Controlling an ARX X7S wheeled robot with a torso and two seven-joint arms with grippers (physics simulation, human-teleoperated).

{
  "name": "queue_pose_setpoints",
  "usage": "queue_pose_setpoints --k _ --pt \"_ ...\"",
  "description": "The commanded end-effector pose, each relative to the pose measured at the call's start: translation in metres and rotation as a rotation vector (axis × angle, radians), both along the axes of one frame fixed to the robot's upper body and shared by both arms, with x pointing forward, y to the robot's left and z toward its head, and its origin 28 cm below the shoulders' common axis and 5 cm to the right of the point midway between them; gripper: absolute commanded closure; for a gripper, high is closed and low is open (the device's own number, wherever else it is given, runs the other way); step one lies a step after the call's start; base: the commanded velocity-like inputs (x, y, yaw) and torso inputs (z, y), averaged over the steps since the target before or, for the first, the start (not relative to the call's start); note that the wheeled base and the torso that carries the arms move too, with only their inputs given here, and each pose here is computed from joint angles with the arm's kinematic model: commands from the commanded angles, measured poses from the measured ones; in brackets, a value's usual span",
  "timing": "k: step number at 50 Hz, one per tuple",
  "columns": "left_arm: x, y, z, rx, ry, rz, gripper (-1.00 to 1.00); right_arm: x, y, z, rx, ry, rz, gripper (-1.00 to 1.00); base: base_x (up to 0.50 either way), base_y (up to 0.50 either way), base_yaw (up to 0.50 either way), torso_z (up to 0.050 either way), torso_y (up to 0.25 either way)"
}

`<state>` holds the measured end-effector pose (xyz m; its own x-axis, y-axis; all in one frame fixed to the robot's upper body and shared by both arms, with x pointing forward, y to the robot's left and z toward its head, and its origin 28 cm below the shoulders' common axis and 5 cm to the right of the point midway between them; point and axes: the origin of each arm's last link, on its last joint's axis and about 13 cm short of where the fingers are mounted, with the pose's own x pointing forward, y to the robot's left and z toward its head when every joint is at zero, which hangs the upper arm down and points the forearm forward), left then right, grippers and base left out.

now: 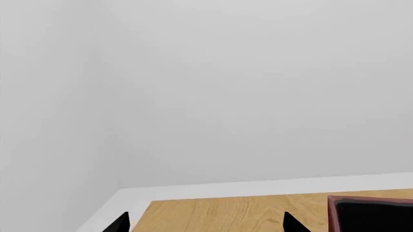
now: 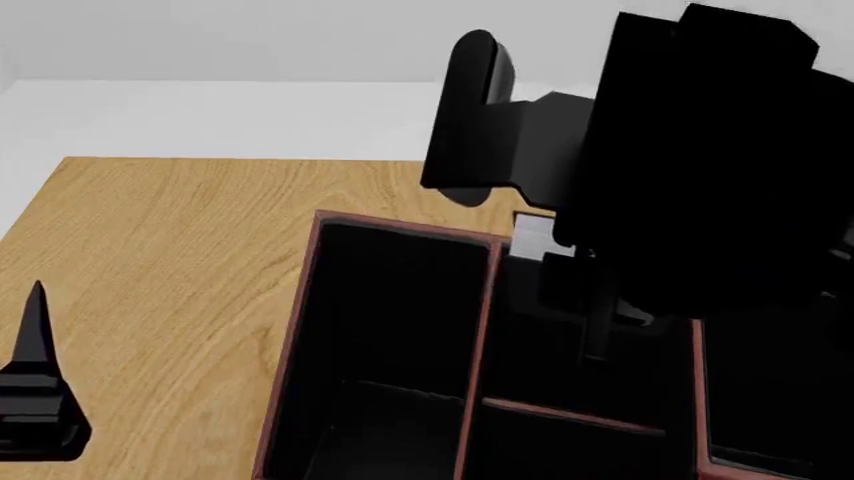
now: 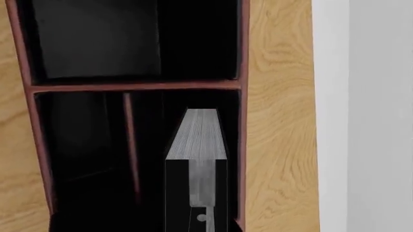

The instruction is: Pick up the book and place it in the front compartment of the caddy.

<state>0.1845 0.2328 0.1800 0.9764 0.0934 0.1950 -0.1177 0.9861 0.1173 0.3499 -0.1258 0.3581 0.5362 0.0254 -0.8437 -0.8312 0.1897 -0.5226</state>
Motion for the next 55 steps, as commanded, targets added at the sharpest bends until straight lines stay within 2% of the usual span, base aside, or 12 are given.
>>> queue_pose_setpoints --k 1,13,35,55 --pt "-0.001 0.001 -0.001 0.0 0.001 0.006 -1.0 0.007 0.003 -0.002 -0.02 -0.068 0.032 1.0 0.0 0.0 0.0 0.0 0.0" --pt "-0.002 0.002 0.0 -0.001 -0.001 0.01 -1.0 0.014 0.005 -0.013 -0.014 -0.071 0.043 1.0 0.0 0.0 0.0 0.0 0.001" --pt "-0.002 0.003 -0.001 0.0 0.0 0.013 -1.0 0.018 0.003 -0.046 -0.036 0.011 0.024 1.0 0.0 0.0 0.0 0.0 0.001" --pt "-0.001 0.002 0.0 0.001 -0.001 0.011 -1.0 0.022 -0.001 -0.058 -0.059 0.034 0.005 1.0 0.0 0.0 0.0 0.0 0.001"
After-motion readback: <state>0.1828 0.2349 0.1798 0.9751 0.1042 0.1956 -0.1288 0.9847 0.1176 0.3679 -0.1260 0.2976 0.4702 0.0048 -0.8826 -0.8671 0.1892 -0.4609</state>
